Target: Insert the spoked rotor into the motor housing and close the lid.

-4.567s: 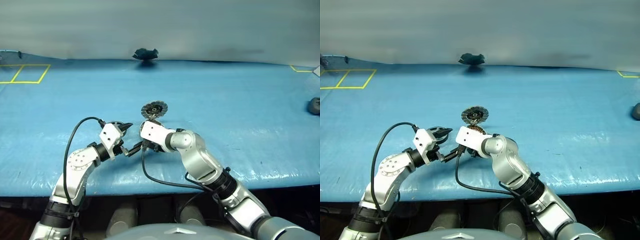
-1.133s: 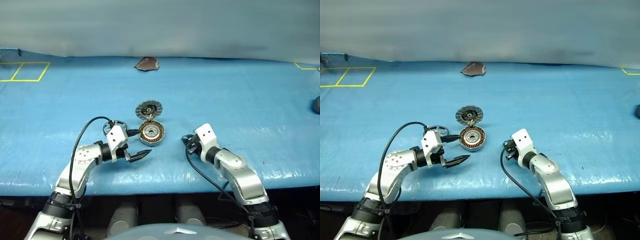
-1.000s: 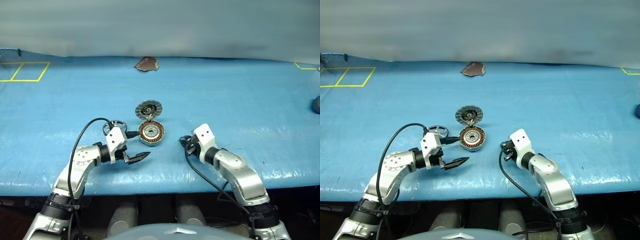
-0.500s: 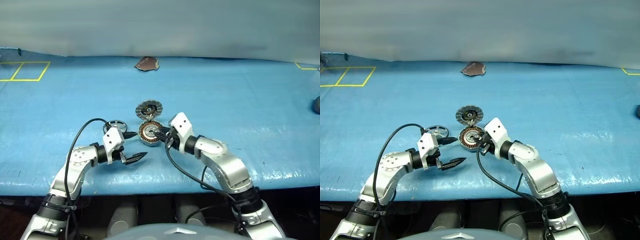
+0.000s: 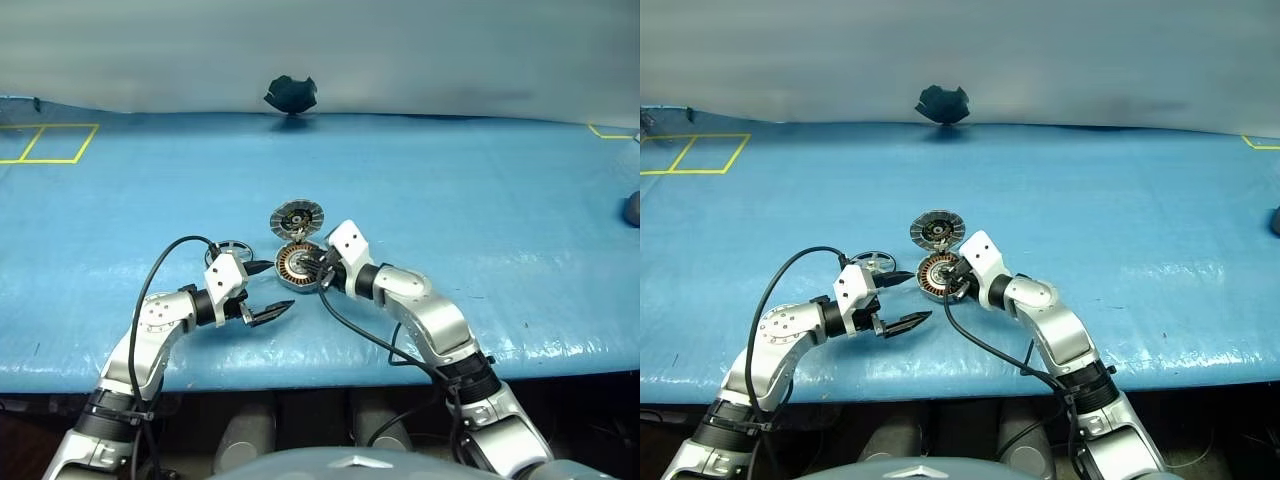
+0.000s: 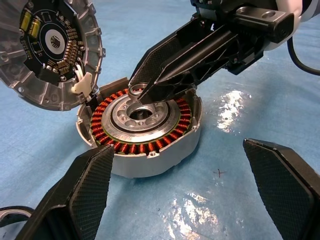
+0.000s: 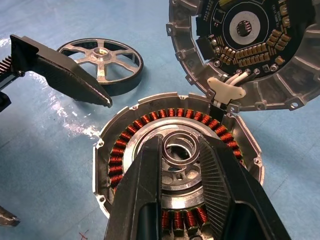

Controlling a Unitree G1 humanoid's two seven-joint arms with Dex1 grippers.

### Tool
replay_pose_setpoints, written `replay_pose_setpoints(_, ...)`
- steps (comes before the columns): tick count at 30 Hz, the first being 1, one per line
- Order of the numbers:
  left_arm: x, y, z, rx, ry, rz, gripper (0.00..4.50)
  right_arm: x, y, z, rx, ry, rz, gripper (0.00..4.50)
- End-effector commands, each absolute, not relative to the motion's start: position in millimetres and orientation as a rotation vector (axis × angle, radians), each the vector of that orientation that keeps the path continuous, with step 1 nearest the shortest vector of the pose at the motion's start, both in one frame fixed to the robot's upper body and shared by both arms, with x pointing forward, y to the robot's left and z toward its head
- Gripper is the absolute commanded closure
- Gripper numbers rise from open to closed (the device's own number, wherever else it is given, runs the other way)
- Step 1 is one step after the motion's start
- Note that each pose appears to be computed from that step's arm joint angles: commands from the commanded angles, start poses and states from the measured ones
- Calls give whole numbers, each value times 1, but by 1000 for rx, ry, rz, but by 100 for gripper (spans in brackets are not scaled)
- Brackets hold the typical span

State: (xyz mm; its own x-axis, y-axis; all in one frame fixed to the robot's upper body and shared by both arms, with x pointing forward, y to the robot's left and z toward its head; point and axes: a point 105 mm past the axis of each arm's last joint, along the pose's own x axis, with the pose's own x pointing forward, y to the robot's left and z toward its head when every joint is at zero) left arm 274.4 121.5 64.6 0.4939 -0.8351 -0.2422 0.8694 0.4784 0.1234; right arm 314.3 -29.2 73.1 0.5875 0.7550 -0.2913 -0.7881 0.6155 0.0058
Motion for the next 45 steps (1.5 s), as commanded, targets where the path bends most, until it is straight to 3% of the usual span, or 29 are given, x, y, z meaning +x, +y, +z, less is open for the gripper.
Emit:
replay_pose_setpoints(1,277,125,73,238,112,-1022,0,316,-23,86,-132,220,921,377)
replay_pose_setpoints(45,282,127,71,259,111,-999,0,315,-19,80,-161,231,928,377)
